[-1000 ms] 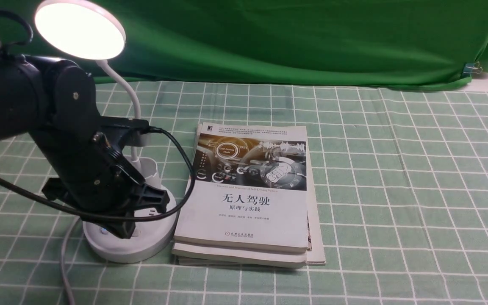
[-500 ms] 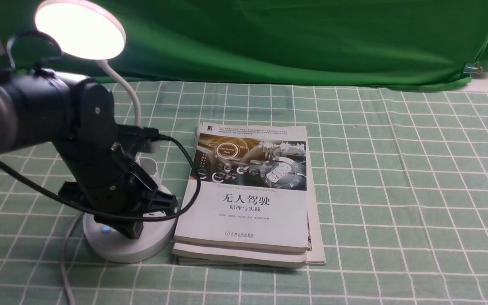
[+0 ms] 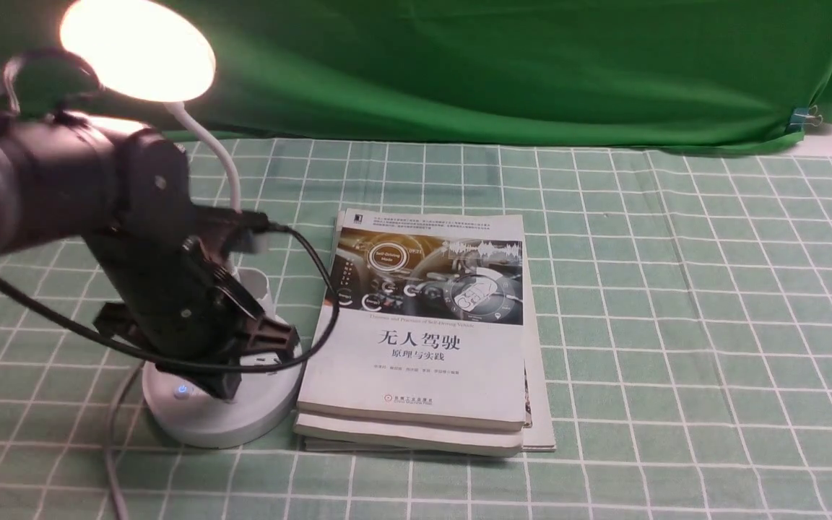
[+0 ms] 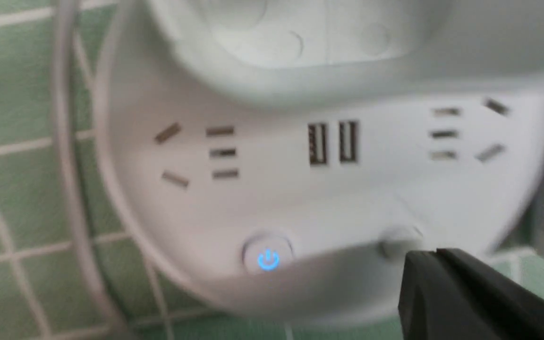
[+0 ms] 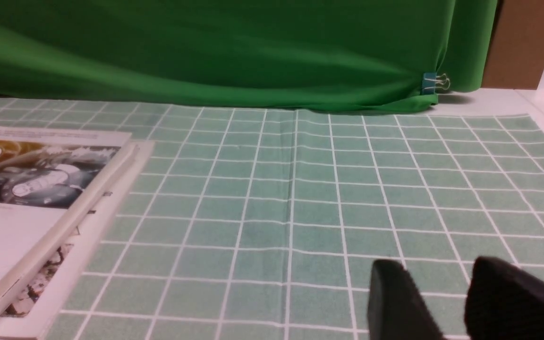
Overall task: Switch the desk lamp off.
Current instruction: Use the left arm to press the button switch on the lamp holder
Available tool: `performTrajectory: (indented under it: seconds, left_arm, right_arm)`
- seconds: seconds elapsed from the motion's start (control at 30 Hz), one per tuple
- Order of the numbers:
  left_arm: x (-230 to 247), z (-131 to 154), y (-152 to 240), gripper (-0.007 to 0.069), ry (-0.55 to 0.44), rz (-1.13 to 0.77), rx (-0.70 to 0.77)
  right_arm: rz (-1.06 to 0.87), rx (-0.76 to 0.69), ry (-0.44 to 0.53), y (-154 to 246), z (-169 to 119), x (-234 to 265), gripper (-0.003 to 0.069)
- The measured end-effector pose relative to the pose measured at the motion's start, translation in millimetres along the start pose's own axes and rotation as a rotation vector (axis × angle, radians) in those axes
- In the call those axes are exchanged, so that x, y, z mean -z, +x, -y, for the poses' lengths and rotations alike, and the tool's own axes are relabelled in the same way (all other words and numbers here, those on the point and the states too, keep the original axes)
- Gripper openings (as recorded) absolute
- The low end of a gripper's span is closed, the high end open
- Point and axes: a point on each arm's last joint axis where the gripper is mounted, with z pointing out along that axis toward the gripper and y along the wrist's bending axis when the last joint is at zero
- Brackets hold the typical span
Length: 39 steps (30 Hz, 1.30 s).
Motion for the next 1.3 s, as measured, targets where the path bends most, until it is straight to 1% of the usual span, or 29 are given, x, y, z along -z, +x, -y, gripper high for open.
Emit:
performTrajectory:
  seconds: [0.13, 0.23, 0.27, 0.3, 0.37, 0.53, 0.63, 0.77, 0.93, 1.17, 1.3]
  left_arm:
    - [33, 5, 17, 0.0, 0.032, 0.085, -0.012]
    - [56, 8, 46, 0.0, 0.048, 0.189, -0.007]
    - [60, 8, 49, 0.0, 0.048, 0.207, -0.008]
    - [68, 8, 64, 0.0, 0.047, 0.269, -0.009]
    - [76, 8, 80, 0.0, 0.045, 0.331, 0.004]
    - [83, 6, 95, 0.0, 0.034, 0.338, 0.035]
    - [76, 6, 92, 0.0, 0.034, 0.298, 0.044]
    - [63, 6, 78, 0.0, 0.042, 0.216, 0.055]
    - [46, 7, 51, 0.0, 0.043, 0.15, 0.037]
    - [26, 21, 24, 0.0, 0.04, 0.076, -0.04]
    - [19, 18, 14, 0.0, 0.025, 0.022, -0.043]
  right_arm:
    - [0.0, 0.0, 0.0, 0, 0, 0, 0.0242]
    - [0.0, 0.0, 0.0, 0, 0, 0, 0.0242]
    - [0.0, 0.0, 0.0, 0, 0, 0, 0.0242]
    - [0.0, 0.0, 0.0, 0, 0, 0, 0.0242]
    - [0.0, 0.0, 0.0, 0, 0, 0, 0.0242]
    - [0.0, 0.0, 0.0, 0, 0, 0, 0.0242]
    - [0.0, 0.0, 0.0, 0, 0, 0, 0.0242]
    - [0.0, 0.0, 0.0, 0, 0, 0, 0.0242]
    - [0.0, 0.0, 0.0, 0, 0, 0, 0.0242]
    - [0.0, 0.0, 0.0, 0, 0, 0, 0.0242]
    - [0.0, 0.0, 0.0, 0, 0, 0, 0.0242]
